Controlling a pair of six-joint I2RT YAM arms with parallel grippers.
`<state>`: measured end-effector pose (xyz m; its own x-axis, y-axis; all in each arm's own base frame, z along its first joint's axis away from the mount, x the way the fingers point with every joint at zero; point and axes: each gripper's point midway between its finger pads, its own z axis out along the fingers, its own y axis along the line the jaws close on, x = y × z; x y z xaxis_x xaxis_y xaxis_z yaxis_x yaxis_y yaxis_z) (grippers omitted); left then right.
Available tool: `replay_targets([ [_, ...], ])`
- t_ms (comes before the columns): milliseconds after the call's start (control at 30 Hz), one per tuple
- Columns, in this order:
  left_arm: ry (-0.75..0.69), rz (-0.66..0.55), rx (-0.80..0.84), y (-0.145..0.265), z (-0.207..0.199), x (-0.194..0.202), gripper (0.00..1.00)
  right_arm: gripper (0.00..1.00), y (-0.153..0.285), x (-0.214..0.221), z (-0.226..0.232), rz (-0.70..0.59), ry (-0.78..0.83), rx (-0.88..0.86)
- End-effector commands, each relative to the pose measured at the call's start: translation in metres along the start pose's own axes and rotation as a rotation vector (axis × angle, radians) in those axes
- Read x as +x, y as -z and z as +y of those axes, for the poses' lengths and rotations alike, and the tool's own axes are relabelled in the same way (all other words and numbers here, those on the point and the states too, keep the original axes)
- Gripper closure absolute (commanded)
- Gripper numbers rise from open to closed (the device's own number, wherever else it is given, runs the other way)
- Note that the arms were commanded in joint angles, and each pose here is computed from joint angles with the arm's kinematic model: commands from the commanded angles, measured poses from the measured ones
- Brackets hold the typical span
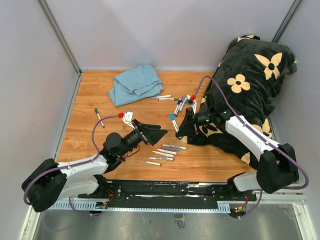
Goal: Open the pen caps
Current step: Open the pen cap from the pen.
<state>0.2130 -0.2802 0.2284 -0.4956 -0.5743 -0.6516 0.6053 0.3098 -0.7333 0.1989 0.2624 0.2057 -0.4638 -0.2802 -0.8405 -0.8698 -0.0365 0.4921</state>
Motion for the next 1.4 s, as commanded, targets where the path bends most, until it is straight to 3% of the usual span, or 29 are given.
replay_targets([
  [0,-0.003,-0.069,0.038,-0.018,-0.017,-0.022,0.05,0.98,0.007,-0.015,0.005,-0.028,0.05,-0.011],
  [267,-0.015,-0.081,0.011,-0.036,-0.019,-0.026,0.07,0.98,0.007,-0.015,0.005,-0.028,0.05,-0.014],
  [467,-0.052,-0.062,-0.011,-0.056,-0.022,-0.032,0.18,0.98,0.007,-0.015,0.006,-0.028,0.048,-0.015],
  [700,-0.06,-0.015,0.015,-0.071,-0.027,-0.026,0.5,0.99,0.007,-0.015,0.006,-0.029,0.05,-0.017],
  [900,-0.078,0.02,0.039,-0.076,-0.03,-0.02,0.62,0.99,0.007,-0.016,0.007,-0.03,0.053,-0.018],
  [1000,-0.085,0.03,0.046,-0.076,-0.03,-0.018,0.82,0.98,0.007,-0.016,0.008,-0.031,0.055,-0.016],
  [1033,-0.086,0.03,0.045,-0.075,-0.03,-0.018,0.93,0.98,0.007,-0.017,0.008,-0.031,0.056,-0.016],
  [1100,-0.089,0.027,0.041,-0.075,-0.029,-0.019,1.0,0.98,0.007,-0.017,0.008,-0.031,0.057,-0.016],
  [1133,-0.088,0.026,0.041,-0.074,-0.029,-0.018,1.0,0.96,0.008,-0.017,0.008,-0.031,0.057,-0.015],
  [1300,-0.048,0.027,0.066,-0.071,-0.031,-0.014,1.0,0.65,0.01,-0.024,0.011,-0.044,0.053,-0.001],
  [1367,-0.03,0.018,0.072,-0.07,-0.03,-0.013,1.0,0.58,0.012,-0.028,0.01,-0.063,0.044,0.018],
])
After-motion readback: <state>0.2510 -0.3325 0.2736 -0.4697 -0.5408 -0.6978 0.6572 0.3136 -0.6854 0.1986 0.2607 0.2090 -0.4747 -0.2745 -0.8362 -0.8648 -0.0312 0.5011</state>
